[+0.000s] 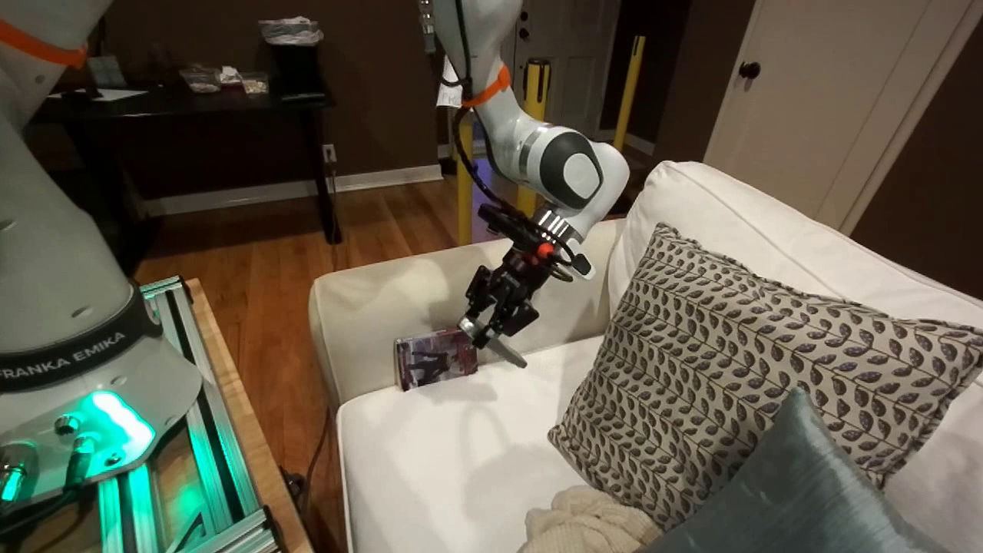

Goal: Flip the remote

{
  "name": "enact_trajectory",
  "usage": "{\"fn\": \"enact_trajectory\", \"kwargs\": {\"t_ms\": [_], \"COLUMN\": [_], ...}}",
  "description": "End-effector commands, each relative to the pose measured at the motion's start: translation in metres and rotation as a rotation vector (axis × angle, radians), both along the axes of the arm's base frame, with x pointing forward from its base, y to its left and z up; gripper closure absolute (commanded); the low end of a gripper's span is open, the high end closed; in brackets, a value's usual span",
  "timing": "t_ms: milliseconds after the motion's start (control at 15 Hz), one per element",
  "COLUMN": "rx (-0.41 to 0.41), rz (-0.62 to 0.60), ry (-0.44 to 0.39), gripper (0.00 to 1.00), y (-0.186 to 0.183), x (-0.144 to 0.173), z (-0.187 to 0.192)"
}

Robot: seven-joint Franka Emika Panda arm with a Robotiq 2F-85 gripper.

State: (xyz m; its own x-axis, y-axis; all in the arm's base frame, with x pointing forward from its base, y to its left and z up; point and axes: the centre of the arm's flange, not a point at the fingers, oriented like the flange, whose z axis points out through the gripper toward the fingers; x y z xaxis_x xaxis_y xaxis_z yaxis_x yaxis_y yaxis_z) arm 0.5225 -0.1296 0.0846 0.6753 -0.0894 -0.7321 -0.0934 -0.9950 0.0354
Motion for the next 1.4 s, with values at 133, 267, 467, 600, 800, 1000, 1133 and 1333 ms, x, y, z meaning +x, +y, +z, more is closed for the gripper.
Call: {"fn": "enact_trajectory", "kwargs": {"t_ms": [133, 267, 467, 600, 800, 1000, 1133, 1333], "rx": [0.159, 0.184, 0.158, 0.163, 0.164, 0.167, 0.17, 0.161], "rz": [-0.024, -0.087, -0.064, -0.067, -0.066, -0.073, -0.097, -0.171], "ry": [0.266, 0.361, 0.337, 0.344, 0.339, 0.359, 0.401, 0.519], "gripper": [0.78, 0.78, 0.53, 0.53, 0.53, 0.78, 0.78, 0.78], "y": [-0.02, -0.023, -0.019, -0.02, -0.019, -0.015, -0.014, -0.016], "x": [0.015, 0.013, -0.013, -0.012, -0.009, -0.007, -0.008, -0.015], "z": [-0.046, -0.065, -0.055, -0.063, -0.063, -0.072, -0.082, -0.099]}}
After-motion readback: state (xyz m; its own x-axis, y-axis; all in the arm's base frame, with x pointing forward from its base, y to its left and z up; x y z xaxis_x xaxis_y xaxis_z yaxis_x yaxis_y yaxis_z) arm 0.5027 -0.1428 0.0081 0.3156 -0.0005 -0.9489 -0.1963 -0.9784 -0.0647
